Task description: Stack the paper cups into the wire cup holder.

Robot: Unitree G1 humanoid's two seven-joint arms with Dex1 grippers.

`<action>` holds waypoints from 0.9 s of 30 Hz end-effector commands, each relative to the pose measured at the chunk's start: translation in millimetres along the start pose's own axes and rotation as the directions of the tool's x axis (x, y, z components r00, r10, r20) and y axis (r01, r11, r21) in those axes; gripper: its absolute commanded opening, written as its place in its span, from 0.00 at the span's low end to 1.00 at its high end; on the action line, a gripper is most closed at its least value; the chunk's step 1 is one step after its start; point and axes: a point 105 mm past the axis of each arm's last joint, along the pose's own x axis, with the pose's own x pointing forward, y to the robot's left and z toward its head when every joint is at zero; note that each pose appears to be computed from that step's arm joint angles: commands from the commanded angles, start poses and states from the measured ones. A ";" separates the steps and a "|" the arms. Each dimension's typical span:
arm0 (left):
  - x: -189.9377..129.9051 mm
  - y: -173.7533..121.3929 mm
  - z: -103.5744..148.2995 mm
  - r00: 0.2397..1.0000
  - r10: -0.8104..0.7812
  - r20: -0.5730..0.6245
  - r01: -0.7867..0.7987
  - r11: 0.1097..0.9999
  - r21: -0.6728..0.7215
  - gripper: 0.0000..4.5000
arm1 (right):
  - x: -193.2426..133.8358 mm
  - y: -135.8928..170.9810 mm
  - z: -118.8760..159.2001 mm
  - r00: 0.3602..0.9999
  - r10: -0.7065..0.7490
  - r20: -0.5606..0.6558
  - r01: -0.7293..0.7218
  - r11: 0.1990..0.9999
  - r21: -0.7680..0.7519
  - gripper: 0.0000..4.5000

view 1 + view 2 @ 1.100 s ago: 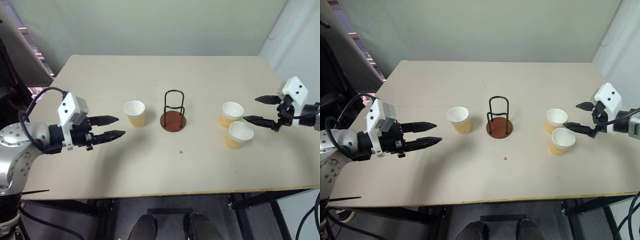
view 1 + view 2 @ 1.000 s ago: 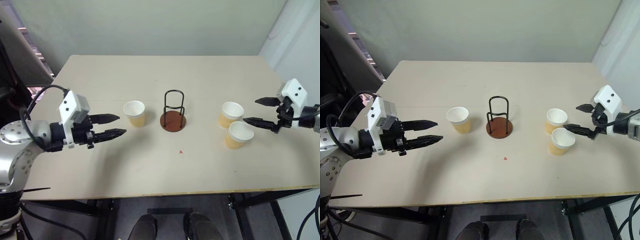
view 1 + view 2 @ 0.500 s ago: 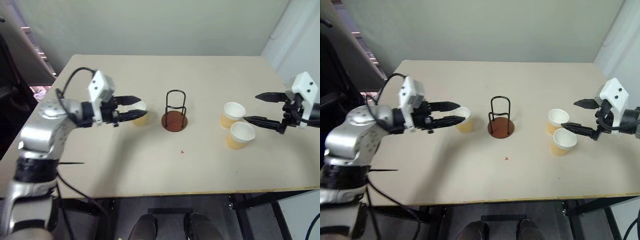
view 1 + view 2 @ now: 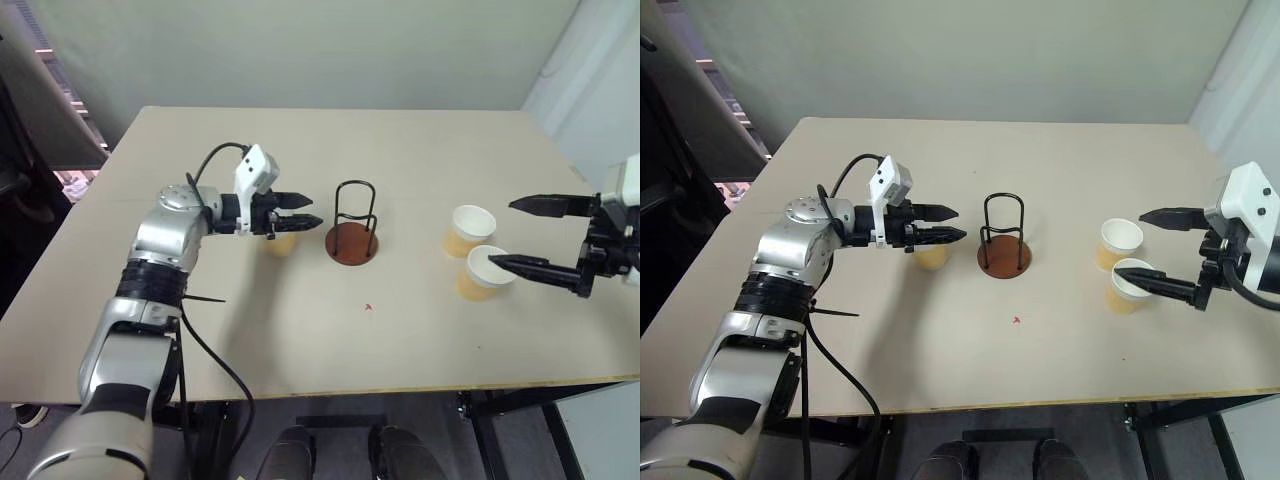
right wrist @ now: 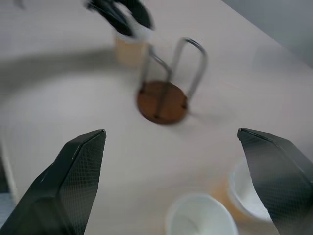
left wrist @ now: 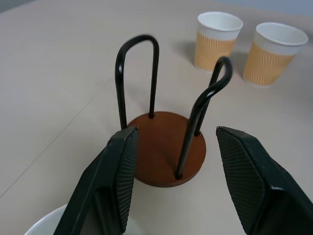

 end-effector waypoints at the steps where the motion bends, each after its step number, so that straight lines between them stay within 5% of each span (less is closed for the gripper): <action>1: 7.5 -2.3 6.7 0.999 -0.054 -0.009 0.054 0.997 0.049 0.61 | -0.6 7.1 15.9 0.999 -0.012 0.050 0.013 0.999 -0.035 0.99; 17: 56.0 -17.3 16.9 0.983 -0.183 0.019 0.181 0.981 0.075 0.61 | 12.4 16.8 18.1 0.996 -0.049 0.079 0.049 0.999 -0.006 0.99; 20: 63.6 -15.0 16.1 0.989 -0.151 0.004 0.149 0.984 0.101 0.47 | 12.4 16.5 17.8 0.995 -0.058 0.078 0.059 0.998 -0.006 1.00; 26: 71.7 -11.4 13.6 0.994 -0.106 -0.005 0.105 0.982 0.155 0.00 | 12.4 12.7 16.5 0.994 -0.082 0.070 0.082 0.997 -0.006 1.00; 27: 72.2 -11.6 13.2 0.994 -0.107 -0.005 0.106 0.982 0.159 0.00 | 12.6 12.3 16.7 0.994 -0.083 0.070 0.083 0.997 -0.007 1.00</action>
